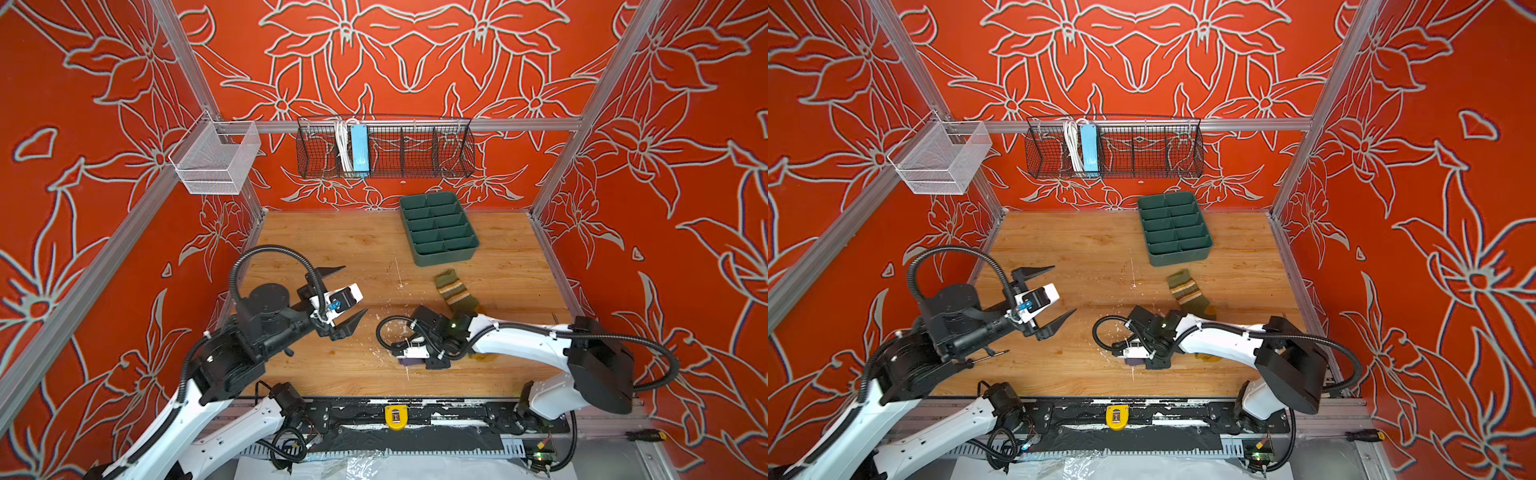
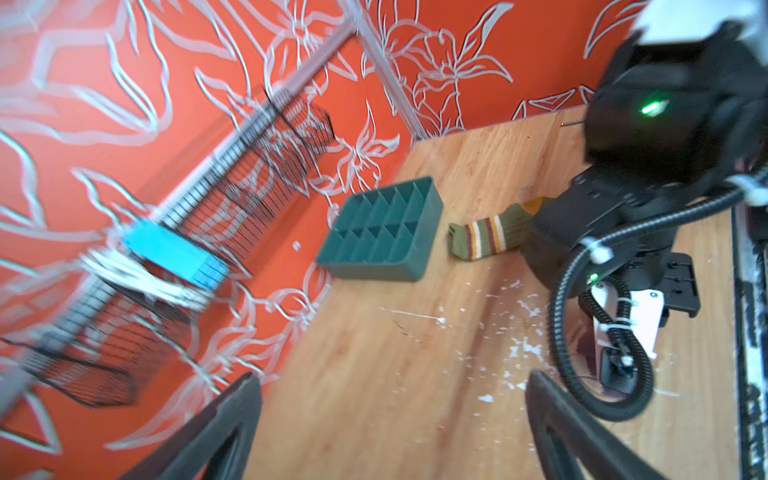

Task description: Roll the socks

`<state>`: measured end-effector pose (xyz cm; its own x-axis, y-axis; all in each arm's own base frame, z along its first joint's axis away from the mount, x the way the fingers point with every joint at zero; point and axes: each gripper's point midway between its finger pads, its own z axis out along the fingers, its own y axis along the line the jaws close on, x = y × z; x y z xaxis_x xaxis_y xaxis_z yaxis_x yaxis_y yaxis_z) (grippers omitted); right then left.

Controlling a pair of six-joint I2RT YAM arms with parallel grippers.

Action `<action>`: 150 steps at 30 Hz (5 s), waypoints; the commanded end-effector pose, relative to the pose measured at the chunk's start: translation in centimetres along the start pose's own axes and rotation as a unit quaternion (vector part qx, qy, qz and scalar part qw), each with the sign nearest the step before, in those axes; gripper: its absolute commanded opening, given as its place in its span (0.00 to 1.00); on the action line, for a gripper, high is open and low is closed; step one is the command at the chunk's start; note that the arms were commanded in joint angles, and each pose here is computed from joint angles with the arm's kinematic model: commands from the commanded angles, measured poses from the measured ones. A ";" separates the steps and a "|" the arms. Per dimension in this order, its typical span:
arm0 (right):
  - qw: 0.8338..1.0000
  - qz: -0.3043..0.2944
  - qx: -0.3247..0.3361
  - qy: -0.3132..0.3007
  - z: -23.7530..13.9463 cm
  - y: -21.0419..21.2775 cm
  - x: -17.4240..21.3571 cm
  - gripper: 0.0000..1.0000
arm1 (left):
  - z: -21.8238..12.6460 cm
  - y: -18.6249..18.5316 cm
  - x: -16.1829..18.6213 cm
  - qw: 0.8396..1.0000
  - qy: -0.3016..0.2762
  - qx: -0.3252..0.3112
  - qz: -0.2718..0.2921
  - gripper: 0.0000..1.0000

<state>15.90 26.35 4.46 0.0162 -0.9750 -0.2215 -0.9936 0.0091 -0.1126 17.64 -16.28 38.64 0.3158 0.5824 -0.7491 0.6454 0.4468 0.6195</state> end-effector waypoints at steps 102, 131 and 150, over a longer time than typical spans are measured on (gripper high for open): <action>0.930 -0.136 0.331 -0.089 -10.6 -3.6 6.0 0.85 | 17.7 -28.6 24.2 0.684 0.526 0.467 -0.193 0.00; 0.977 -0.094 0.189 -0.030 3.5 -3.4 2.1 0.03 | 18.7 -26.6 22.5 0.729 0.482 0.446 -0.195 0.00; 0.992 -0.067 0.102 -0.002 2.5 -0.6 3.8 0.00 | 20.0 -14.6 17.1 0.933 0.290 0.162 -0.142 0.87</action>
<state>18.95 25.49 3.31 0.1888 -0.9424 -0.2760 -0.8867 -0.0428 -0.4604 25.17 -26.96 9.87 -0.3034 0.8219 -0.4822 0.9116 0.3977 0.1042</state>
